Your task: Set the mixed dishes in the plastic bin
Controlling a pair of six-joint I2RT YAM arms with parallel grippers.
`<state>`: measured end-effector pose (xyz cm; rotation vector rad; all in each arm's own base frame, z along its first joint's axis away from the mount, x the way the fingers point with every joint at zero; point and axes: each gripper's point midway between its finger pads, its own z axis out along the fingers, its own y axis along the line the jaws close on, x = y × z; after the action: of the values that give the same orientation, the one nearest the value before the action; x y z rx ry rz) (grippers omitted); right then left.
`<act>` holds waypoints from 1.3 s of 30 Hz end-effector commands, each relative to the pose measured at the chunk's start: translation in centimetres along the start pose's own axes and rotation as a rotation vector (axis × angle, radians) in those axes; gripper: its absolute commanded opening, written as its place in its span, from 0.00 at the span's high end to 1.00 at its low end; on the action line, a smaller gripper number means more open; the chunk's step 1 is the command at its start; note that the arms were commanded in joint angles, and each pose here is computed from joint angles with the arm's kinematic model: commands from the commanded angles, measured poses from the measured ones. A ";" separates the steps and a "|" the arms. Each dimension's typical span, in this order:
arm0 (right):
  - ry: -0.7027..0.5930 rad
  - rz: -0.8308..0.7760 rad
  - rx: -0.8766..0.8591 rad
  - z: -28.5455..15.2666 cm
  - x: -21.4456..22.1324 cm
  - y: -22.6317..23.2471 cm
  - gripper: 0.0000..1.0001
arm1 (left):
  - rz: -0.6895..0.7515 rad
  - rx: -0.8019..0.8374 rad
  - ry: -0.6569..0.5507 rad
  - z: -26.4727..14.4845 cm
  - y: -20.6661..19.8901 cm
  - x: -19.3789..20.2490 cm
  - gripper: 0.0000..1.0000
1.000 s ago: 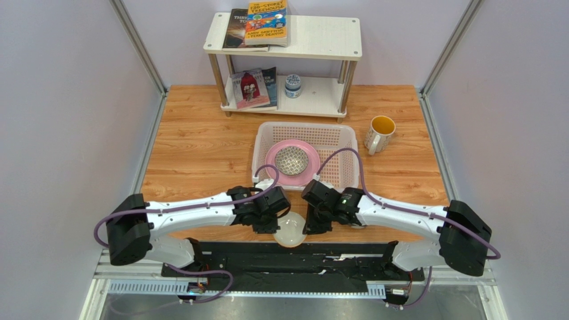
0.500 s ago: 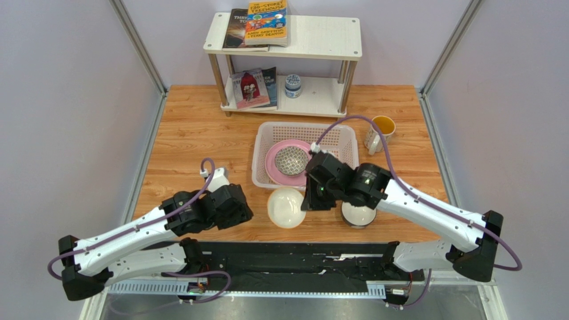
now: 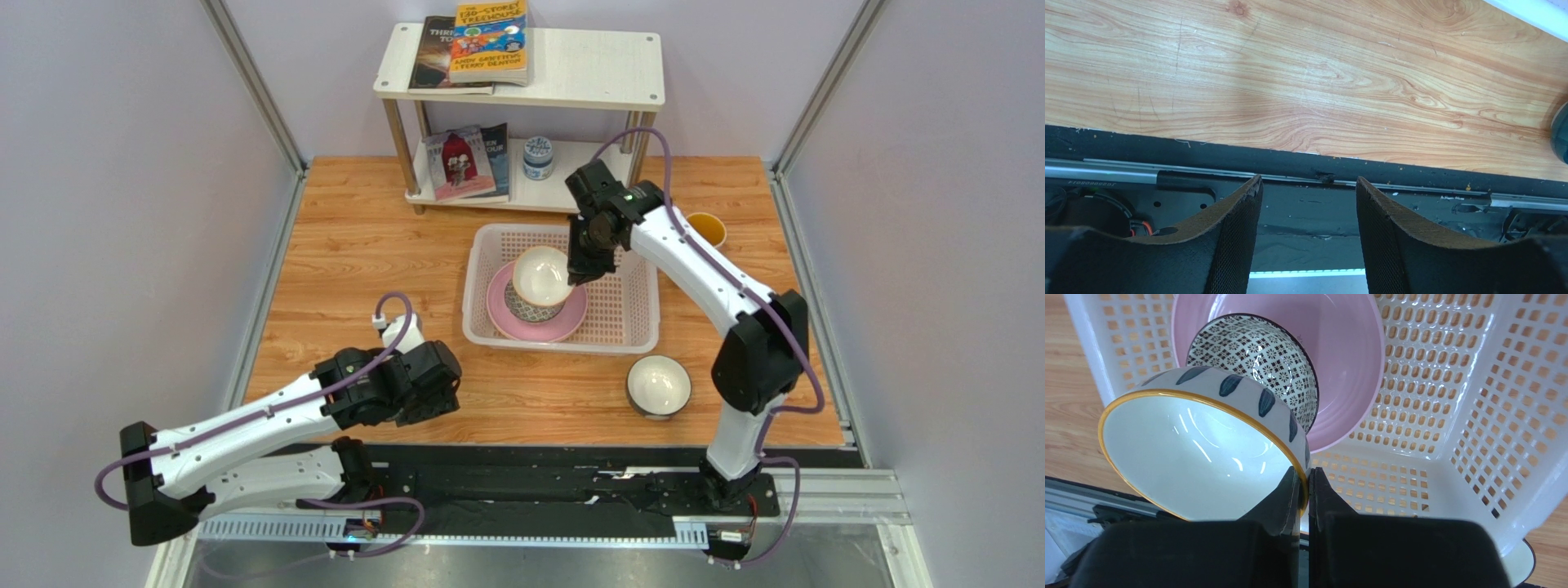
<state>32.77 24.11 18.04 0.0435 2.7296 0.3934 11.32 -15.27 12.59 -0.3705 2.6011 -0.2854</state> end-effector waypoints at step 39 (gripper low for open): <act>-0.143 0.150 -0.007 -6.8 -0.1 -6.6 0.36 | 0.015 0.031 0.023 0.3 -1.2 0.3 0.38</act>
<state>32.16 22.58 19.17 0.0776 2.6890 0.4750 11.20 -15.96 12.28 -0.3519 2.6252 -0.2937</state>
